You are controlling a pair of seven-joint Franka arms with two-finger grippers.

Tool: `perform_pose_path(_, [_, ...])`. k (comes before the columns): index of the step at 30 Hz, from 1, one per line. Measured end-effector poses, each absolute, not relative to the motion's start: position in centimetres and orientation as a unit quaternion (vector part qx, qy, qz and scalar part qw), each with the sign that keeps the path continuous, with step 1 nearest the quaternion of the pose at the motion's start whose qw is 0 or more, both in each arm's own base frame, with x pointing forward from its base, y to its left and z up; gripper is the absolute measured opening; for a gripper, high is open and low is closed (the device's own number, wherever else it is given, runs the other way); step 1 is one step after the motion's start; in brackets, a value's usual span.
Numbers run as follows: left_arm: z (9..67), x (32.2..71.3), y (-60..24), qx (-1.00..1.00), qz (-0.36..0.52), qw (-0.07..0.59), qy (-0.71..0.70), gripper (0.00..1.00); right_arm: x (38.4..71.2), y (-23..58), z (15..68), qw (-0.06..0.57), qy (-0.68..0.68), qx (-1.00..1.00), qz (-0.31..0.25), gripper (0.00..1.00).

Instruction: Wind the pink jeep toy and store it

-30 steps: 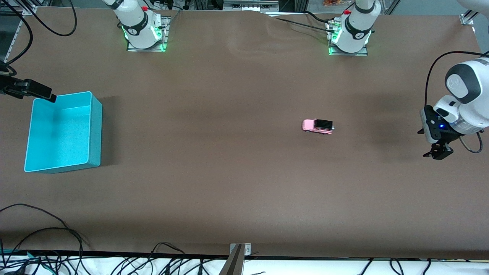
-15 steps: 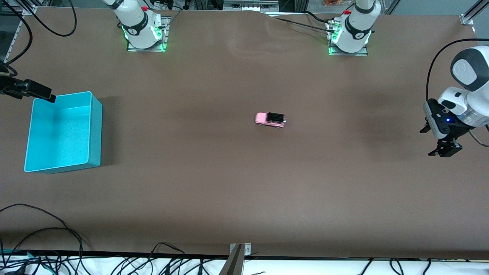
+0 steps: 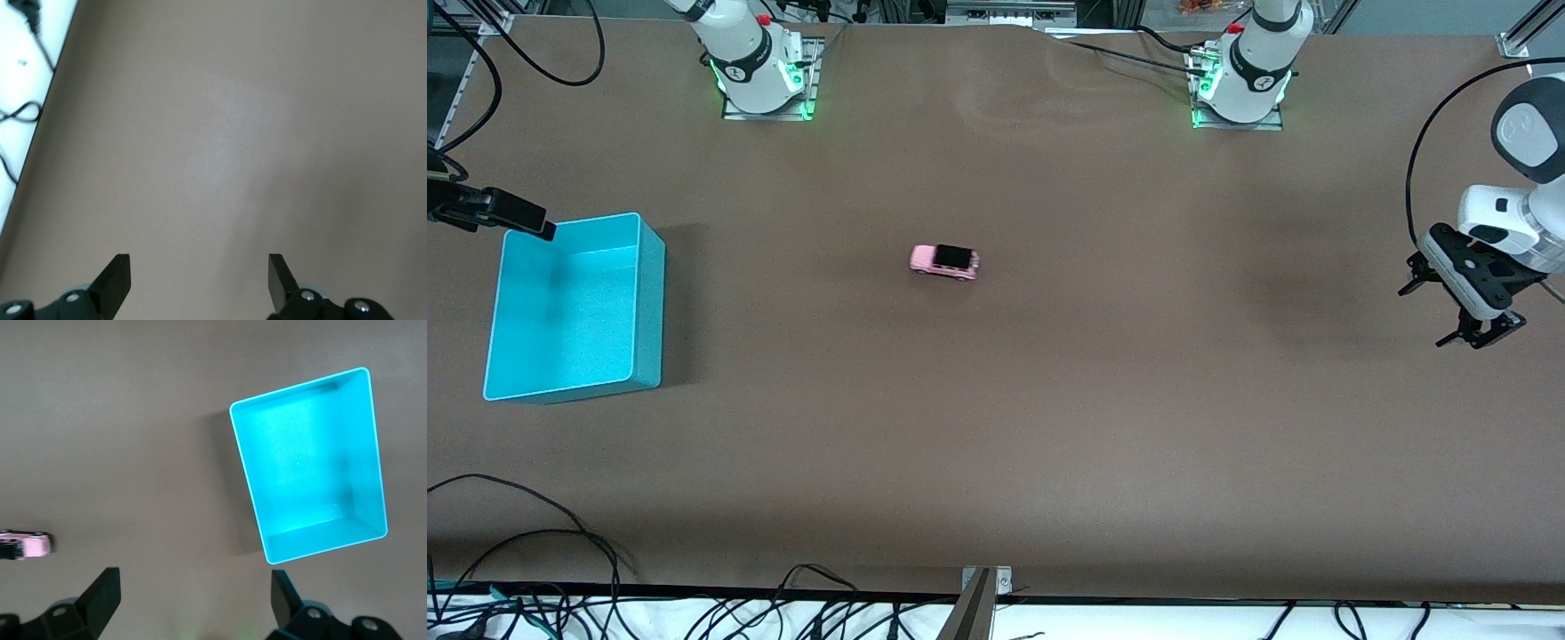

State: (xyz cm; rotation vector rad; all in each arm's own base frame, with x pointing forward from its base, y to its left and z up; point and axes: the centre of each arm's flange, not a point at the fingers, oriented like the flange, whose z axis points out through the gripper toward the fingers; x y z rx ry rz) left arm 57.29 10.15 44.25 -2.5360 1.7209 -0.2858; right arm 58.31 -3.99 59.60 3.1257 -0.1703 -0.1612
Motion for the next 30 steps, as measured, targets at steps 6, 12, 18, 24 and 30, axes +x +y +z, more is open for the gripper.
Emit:
perform_pose_path(6, [45.8, 56.6, 9.4, -0.868, -0.08, 0.031, 0.488, 0.92, 58.4, -4.0, 59.4, 0.004, -0.054, 0.997, -0.053, 1.0])
perform_pose_path(12, [47.2, 56.0, 7.2, -0.896, -0.071, 0.027, 0.438, 0.92, 58.5, -3.9, 59.2, 0.004, -0.054, 0.997, -0.055, 1.0])
perform_pose_path(18, [48.8, 55.8, 6.5, -0.911, -0.066, 0.02, 0.407, 0.92, 58.5, -3.7, 59.2, 0.004, -0.052, 0.997, -0.056, 1.0])
perform_pose_path(24, [49.8, 55.7, 6.4, -0.918, -0.061, 0.016, 0.392, 0.93, 58.5, -3.4, 59.1, 0.003, -0.05, 0.997, -0.057, 1.0])
perform_pose_path(30, [51.0, 55.6, 5.9, -0.93, -0.049, 0.007, 0.364, 0.93, 58.5, -2.3, 59.0, 0.003, -0.04, 0.998, -0.057, 1.0])
